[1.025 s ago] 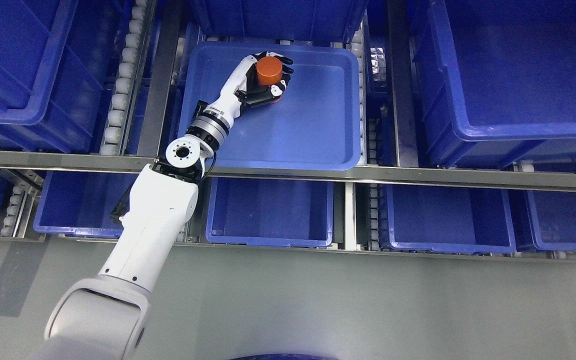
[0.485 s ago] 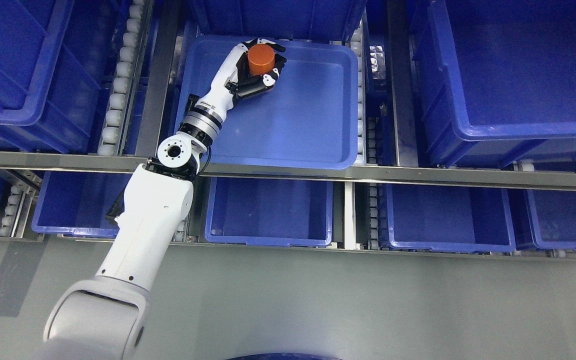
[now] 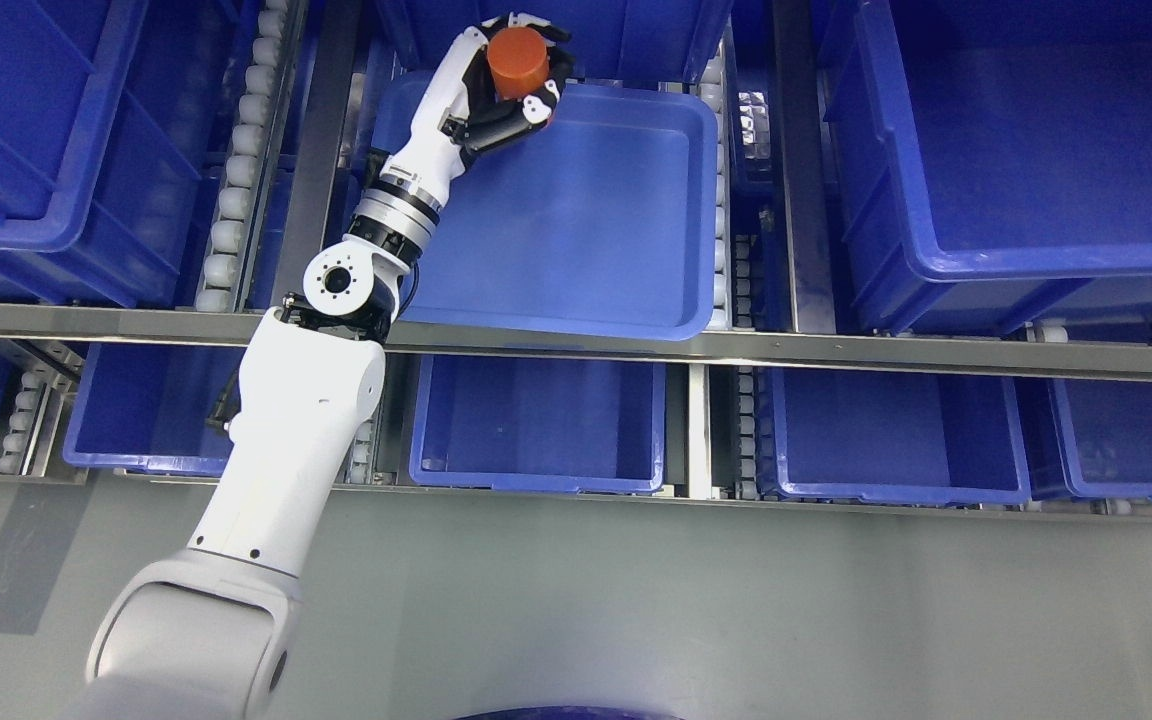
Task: Grab orange capacitor from left shelf to right desk
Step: 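Lift the orange capacitor up out of the blue bin, then carry the capacitor in the left hand while turning toward the steel table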
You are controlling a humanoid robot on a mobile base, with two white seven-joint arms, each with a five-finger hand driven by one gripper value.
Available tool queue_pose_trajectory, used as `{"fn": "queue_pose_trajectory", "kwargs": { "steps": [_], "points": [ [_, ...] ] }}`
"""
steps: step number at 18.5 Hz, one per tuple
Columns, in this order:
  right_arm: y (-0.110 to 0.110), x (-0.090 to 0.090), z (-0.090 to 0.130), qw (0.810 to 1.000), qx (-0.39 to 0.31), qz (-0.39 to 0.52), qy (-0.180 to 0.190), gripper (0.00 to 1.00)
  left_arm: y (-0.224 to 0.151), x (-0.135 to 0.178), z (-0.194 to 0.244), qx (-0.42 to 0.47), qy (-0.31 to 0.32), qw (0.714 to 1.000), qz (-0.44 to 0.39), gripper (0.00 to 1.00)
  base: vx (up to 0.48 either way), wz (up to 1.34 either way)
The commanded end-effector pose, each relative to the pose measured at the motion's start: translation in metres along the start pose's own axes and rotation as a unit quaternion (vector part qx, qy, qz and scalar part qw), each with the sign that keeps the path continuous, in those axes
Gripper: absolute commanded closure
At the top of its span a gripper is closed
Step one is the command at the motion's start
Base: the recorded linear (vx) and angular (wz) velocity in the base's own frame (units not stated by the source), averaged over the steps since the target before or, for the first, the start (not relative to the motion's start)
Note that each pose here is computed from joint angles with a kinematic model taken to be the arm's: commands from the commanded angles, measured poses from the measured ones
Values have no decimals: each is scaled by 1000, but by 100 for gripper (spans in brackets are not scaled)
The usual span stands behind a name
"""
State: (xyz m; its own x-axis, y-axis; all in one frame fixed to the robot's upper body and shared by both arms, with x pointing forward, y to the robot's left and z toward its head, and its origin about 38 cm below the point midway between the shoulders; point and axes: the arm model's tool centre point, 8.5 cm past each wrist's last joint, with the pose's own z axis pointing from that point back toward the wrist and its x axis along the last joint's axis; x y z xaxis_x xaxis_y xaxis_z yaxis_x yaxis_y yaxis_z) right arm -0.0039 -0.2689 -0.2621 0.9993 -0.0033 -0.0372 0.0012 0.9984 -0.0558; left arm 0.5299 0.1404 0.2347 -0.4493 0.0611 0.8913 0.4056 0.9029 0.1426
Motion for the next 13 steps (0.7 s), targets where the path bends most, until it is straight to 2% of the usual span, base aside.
{"fn": "queue_pose_trajectory", "kwargs": {
  "steps": [1, 4, 7, 9, 13],
  "points": [
    [-11, 3, 0, 1000, -8, -5, -10, 0, -2, 71, 2, 8, -129, 991, -14, 97, 0, 0],
    [-11, 3, 0, 1000, -8, -5, -10, 0, 15, 84, 30, 95, -168, 981, -6, 97, 0, 0],
    [-11, 3, 0, 1000, -8, -5, -10, 0, 23, 77, 65, 133, -161, 978, -19, 97, -12, 1],
    [-11, 3, 0, 1000, -8, -5, -10, 0, 42, 75, 85, 165, -156, 973, -31, 97, -35, 29],
    [-11, 3, 0, 1000, -8, -5, -10, 0, 58, 72, 101, 186, -149, 970, -41, 97, -81, 4]
  ]
}}
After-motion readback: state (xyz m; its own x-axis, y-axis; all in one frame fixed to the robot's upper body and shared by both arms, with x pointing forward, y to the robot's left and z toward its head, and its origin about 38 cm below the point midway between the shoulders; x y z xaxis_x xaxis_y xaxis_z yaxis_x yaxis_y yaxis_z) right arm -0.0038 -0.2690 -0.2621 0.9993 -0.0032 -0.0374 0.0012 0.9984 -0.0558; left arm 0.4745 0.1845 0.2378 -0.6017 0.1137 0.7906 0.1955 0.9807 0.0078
